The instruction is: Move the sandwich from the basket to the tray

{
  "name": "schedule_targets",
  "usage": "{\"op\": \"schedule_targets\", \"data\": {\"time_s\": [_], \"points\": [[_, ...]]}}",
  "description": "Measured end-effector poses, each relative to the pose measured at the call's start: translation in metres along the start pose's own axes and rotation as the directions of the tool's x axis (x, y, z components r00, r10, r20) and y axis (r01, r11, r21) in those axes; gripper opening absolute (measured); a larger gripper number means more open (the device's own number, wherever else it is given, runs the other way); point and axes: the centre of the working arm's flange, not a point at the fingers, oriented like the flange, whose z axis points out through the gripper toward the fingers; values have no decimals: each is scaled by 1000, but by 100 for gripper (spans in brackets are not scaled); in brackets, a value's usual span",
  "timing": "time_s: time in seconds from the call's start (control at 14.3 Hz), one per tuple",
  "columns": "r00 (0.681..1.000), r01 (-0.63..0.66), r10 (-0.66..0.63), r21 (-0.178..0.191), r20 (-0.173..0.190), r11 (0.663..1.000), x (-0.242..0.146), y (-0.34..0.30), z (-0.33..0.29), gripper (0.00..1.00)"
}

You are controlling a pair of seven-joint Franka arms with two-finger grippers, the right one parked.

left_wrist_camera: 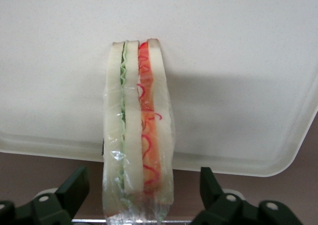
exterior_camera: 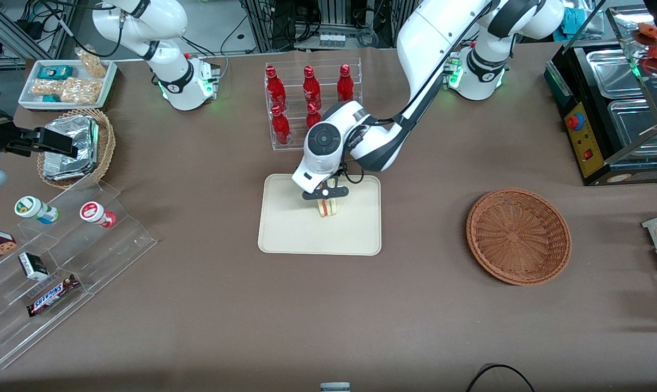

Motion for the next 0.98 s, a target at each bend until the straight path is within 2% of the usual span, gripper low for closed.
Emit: {"op": "schedule_targets", "data": {"time_s": [0.21,0.35,0.49,0.77,0.98], "points": [[1000,27,-27,8,-15,1000,16,-9,-8,100],[998,71,-70,63,-7,996,38,-34,-39,100],[995,94,-95,90,10,992,59,-72,-110,100],[990,132,-135,97,31,987,58,-166,-256,100],[986,133,-144,121,87,984,57,-251,-321,100]]}}
